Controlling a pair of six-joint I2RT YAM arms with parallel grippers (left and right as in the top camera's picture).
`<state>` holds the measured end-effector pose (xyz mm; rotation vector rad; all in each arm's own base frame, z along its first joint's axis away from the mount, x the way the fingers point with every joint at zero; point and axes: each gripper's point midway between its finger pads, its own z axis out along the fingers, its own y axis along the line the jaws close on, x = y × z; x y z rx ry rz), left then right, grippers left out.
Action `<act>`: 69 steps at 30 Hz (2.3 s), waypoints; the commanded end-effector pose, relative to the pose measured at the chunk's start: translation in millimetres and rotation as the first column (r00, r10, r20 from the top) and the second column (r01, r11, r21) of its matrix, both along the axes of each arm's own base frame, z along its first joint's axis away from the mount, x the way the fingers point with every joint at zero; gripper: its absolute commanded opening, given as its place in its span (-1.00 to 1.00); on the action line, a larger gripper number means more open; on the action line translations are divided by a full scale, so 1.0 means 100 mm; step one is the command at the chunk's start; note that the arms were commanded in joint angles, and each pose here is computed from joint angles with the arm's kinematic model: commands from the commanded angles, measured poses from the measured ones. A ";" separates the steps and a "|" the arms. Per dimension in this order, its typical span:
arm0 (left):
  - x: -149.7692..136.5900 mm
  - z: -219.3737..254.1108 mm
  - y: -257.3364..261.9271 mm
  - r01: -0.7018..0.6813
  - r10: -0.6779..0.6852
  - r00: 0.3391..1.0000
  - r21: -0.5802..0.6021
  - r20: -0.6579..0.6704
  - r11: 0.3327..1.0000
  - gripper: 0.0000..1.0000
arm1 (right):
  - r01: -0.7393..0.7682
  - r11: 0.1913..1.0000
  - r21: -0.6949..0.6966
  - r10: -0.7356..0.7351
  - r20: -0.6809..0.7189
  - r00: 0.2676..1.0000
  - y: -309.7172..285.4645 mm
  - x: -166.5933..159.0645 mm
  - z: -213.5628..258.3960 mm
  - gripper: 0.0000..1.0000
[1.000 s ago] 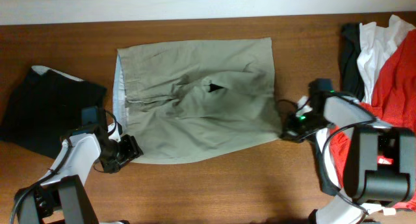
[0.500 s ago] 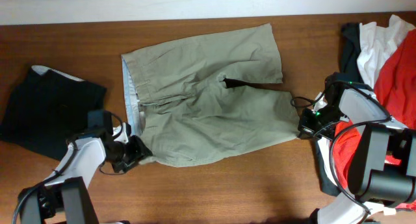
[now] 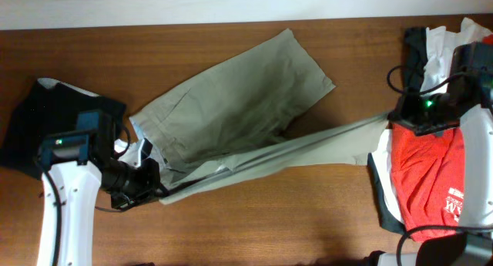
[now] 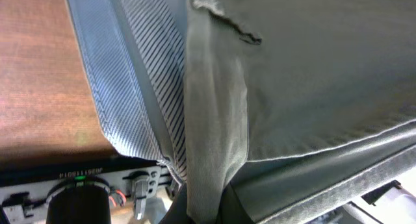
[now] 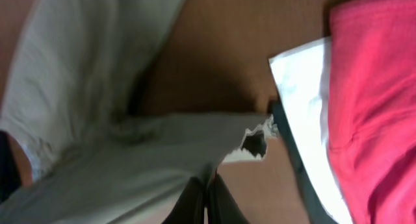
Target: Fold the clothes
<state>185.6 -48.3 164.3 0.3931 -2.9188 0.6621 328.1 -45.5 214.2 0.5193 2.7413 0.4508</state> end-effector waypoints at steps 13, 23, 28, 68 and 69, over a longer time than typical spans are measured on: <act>1.85 -0.80 0.84 -0.506 0.429 0.846 0.224 0.318 0.833 -0.69 | -0.227 0.936 -0.269 0.347 0.595 0.725 1.40 2.49 -0.32 -0.74; 1.77 -0.99 0.81 -0.483 0.442 0.870 0.192 0.219 0.854 0.98 | -0.437 0.861 -0.262 0.495 0.230 0.838 1.46 1.96 -1.52 -0.08; 1.64 -1.48 0.58 -0.351 0.336 0.936 0.235 0.103 0.906 0.98 | -0.443 0.854 -0.271 0.464 0.016 0.885 1.21 1.69 -2.10 0.08; 1.62 0.63 0.06 0.028 -0.043 0.940 0.047 0.339 0.998 -0.99 | -0.790 0.597 -0.138 0.793 -0.052 0.608 2.78 0.70 -1.38 -0.33; 1.62 0.63 0.06 0.029 -0.043 0.940 0.047 0.339 0.998 -0.99 | -0.746 0.651 -0.138 0.739 -0.109 0.665 2.39 0.77 -1.42 -0.33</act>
